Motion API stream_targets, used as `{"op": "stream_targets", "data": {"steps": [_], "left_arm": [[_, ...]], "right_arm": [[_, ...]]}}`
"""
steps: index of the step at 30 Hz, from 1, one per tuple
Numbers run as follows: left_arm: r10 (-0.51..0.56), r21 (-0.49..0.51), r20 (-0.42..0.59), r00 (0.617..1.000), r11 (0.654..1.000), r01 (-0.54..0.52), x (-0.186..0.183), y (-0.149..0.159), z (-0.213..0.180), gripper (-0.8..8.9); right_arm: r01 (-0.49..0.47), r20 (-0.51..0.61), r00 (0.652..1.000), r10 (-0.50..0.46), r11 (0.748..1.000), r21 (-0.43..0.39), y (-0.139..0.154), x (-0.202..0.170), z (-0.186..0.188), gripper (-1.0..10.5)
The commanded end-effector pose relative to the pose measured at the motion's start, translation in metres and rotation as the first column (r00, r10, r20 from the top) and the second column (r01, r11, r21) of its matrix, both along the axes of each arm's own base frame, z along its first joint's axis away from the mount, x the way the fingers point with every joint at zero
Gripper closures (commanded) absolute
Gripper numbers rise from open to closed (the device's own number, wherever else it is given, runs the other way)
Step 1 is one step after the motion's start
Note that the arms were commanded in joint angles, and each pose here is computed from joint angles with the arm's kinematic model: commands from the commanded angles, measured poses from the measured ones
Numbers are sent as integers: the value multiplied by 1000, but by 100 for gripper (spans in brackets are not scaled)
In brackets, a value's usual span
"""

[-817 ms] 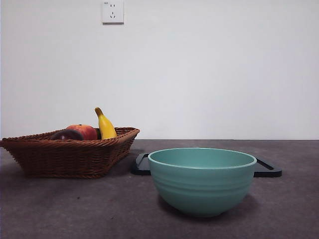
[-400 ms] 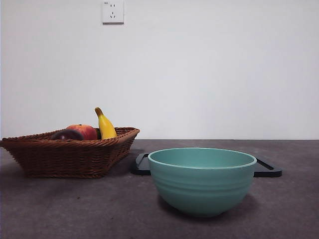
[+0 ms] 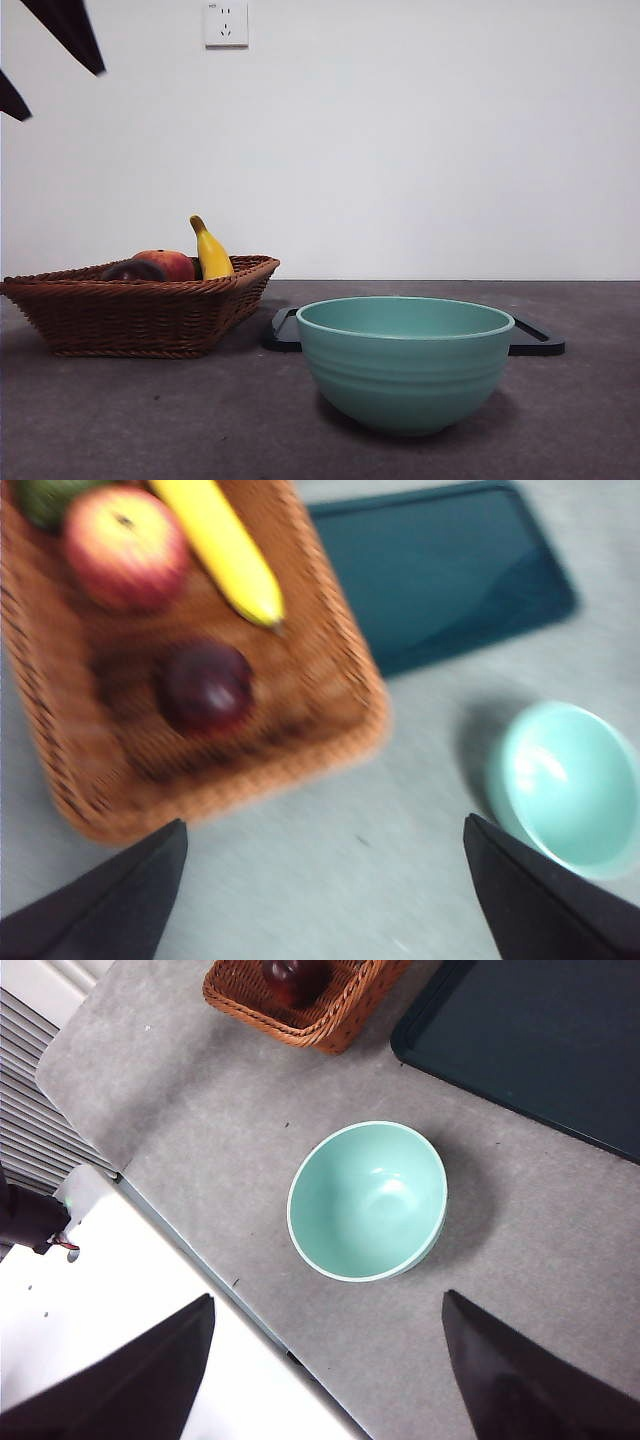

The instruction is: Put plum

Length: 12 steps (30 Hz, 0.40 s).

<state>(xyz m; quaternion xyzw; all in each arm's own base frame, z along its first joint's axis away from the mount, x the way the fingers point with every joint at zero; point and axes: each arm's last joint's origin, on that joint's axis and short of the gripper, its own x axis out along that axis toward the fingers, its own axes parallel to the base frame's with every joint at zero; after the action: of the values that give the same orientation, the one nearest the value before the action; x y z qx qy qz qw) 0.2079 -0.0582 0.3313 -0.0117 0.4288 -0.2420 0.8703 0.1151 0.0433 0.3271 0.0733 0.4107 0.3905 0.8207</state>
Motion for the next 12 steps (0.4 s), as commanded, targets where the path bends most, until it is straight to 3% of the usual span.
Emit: {"op": "stream_targets", "data": {"steps": [1, 12], "left_arm": [[13, 42, -2, 1000, 999, -13, 20, -7, 3, 377], [17, 170, -71, 997, 985, -4, 86, -34, -30, 377]], "right_arm": [[-9, 26, 1000, 9, 1000, 2, 1, 1, 5, 582], [-9, 26, 1000, 9, 1000, 2, 1, 1, 5, 582]]}}
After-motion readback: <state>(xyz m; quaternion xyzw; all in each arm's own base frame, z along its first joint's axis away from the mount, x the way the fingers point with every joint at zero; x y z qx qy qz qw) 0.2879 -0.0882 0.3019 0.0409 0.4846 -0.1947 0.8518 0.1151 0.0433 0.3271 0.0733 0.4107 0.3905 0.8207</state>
